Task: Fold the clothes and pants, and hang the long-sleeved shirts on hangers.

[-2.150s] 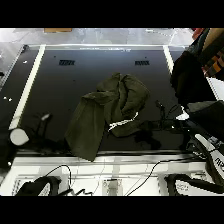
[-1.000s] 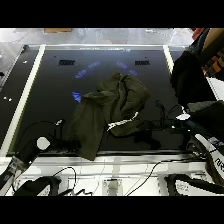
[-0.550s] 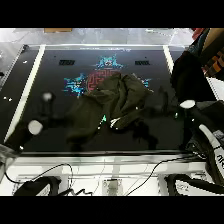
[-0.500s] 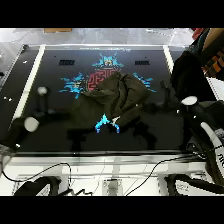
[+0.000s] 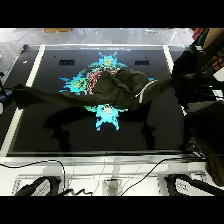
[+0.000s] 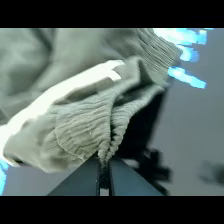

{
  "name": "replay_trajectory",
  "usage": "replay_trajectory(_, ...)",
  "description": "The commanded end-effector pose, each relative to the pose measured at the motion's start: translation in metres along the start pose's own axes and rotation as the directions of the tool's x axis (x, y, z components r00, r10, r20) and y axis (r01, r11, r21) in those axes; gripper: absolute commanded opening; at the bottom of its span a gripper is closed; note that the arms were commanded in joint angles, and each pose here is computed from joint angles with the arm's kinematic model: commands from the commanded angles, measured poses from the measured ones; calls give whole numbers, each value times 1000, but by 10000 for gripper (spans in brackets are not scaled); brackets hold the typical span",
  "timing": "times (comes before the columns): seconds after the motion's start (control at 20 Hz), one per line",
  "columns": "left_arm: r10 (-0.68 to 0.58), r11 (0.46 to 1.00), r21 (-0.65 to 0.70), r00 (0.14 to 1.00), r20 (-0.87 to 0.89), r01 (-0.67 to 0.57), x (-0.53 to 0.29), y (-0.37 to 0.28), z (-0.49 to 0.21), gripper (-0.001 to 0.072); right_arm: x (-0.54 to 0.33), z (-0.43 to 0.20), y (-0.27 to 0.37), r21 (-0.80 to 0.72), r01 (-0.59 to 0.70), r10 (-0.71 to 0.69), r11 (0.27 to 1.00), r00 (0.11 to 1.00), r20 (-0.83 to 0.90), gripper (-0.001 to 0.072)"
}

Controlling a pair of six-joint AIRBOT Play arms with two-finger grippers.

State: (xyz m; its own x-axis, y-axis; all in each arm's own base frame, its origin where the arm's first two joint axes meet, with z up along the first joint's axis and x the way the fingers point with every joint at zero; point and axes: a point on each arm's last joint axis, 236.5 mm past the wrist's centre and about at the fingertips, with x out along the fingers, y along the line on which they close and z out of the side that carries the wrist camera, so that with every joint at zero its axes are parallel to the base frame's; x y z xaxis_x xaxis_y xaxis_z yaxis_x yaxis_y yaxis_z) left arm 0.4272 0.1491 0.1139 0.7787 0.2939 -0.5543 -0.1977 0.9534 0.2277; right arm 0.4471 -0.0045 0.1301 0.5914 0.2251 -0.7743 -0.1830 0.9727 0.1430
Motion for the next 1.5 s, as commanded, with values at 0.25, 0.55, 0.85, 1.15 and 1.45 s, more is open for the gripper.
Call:
replay_trajectory(0.25, 38, 978, 206, 999, -33, -30, 10, 18, -10, 14, -91, -9, -91, 128, 326, -326, 937, 945, -19, 35)
replay_trajectory(0.55, 48, 971, 240, 991, -125, -16, 6, 21, -30, 14, -117, -17, -83, 118, 342, -338, 932, 940, -46, 35)
replay_trajectory(0.85, -25, 781, 521, 851, -525, 344, 19, -1, -139, 15, -104, -141, -60, 135, 295, -186, 946, 835, -518, 36)
replay_trajectory(1.15, 47, 704, 595, 810, -585, 389, 35, 13, -164, 17, -80, -230, -40, 176, 242, -34, 954, 672, -740, 36)
replay_trajectory(1.45, 77, 673, 711, 936, -343, 205, 70, 21, -110, 16, -68, -239, -39, 182, 237, -27, 954, 675, -737, 36)
